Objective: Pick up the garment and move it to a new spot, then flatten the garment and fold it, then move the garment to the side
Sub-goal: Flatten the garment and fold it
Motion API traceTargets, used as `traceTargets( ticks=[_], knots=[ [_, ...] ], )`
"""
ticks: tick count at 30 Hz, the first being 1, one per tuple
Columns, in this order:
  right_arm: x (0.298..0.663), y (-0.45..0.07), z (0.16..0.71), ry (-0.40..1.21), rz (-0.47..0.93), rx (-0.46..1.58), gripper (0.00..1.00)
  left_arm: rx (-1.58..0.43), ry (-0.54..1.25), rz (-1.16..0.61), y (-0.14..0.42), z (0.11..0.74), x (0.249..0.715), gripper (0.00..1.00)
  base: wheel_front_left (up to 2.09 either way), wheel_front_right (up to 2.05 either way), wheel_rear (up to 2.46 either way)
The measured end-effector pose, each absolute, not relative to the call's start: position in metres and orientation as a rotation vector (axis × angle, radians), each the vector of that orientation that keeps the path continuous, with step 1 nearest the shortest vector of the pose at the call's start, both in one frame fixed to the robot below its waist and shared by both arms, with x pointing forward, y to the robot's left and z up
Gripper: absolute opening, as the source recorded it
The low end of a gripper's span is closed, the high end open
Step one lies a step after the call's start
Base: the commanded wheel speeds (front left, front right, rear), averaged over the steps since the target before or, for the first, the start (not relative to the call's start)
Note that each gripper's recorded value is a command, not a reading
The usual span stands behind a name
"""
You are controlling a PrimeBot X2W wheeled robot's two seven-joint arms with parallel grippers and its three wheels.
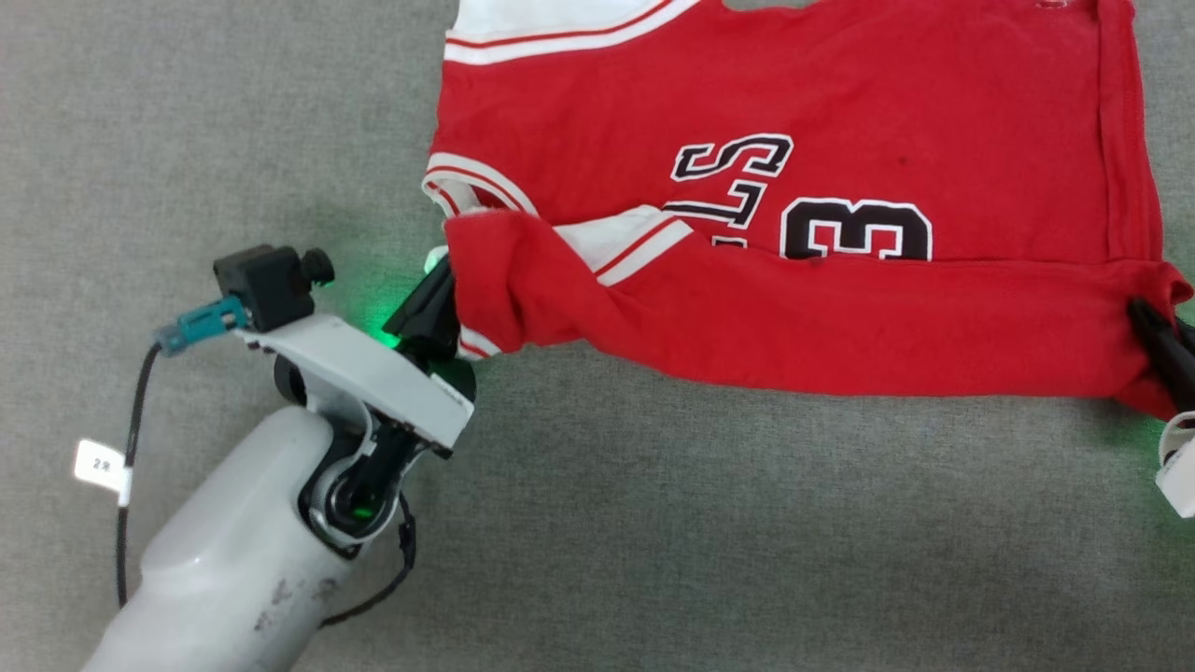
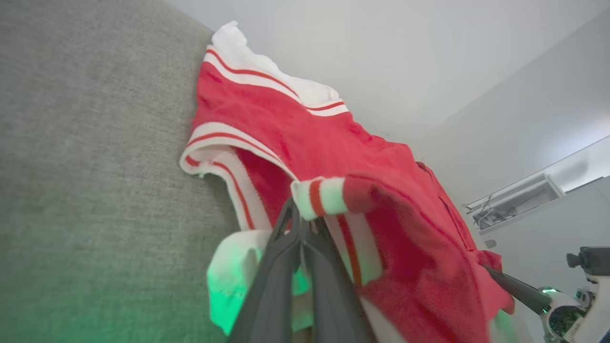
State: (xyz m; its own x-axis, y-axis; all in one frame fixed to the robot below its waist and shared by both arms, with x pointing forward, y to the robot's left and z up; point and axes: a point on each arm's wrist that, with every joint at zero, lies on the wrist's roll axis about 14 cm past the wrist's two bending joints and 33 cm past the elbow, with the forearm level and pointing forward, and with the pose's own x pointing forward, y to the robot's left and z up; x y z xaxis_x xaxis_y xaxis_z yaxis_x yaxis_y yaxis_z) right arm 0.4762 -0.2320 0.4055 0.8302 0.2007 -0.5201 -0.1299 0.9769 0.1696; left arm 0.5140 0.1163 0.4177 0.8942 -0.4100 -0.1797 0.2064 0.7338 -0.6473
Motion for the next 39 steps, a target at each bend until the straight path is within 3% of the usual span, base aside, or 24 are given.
traceTargets(
  ticks=[2, 3, 4, 5, 6, 7, 8, 17, 22, 31, 39],
  knots=[
    [0.477, -0.231, 0.401, 0.568, 0.177, 0.13, 0.0, -0.64, 0.333, -0.342, 0.117, 0.412, 0.517, 0.0, 0.0, 0.0, 0.0],
    [0.479, -0.23, 0.402, 0.558, 0.181, 0.13, 0.0, -0.634, 0.336, -0.344, 0.116, 0.411, 0.518, 0.13, 0.0, 0.0, 0.0],
    [0.48, -0.228, 0.403, 0.55, 0.185, 0.13, 0.0, -0.624, 0.337, -0.348, 0.115, 0.41, 0.519, 0.36, 0.0, 0.0, 0.0],
    [0.481, -0.227, 0.405, 0.541, 0.188, 0.13, 0.0, -0.601, 0.339, -0.357, 0.114, 0.41, 0.52, 0.83, 0.0, 0.0, 0.0],
    [0.482, -0.226, 0.407, 0.531, 0.189, 0.129, 0.2, -0.589, 0.35, -0.367, 0.112, 0.409, 0.518, 1.0, 0.0, 0.0, 0.0],
    [0.483, -0.225, 0.409, 0.523, 0.192, 0.127, 0.5, -0.575, 0.355, -0.375, 0.112, 0.41, 0.517, 1.0, 0.0, 0.0, 0.0],
    [0.483, -0.226, 0.411, 0.513, 0.191, 0.126, 1.0, -0.551, 0.358, -0.384, 0.114, 0.412, 0.518, 1.0, 0.0, 0.0, 0.0],
    [0.485, -0.229, 0.455, 0.39, 0.183, 0.112, 1.0, -0.244, 0.455, -0.439, 0.15, 0.454, 0.523, 1.0, 0.0, 0.0, 0.0],
    [0.481, -0.227, 0.471, 0.355, 0.184, 0.117, 1.0, -0.151, 0.666, -0.489, 0.141, 0.467, 0.497, 1.0, 0.0, 0.0, 0.0],
    [0.478, -0.213, 0.473, 0.349, 0.212, 0.136, 1.0, -0.145, 0.91, -0.539, 0.121, 0.47, 0.46, 1.0, 0.0, 0.0, 0.0],
    [0.475, -0.224, 0.463, 0.373, 0.181, 0.144, 1.0, -0.228, 1.111, -0.502, 0.116, 0.412, 0.443, 1.0, 0.0, 0.0, 0.0]
  ],
)
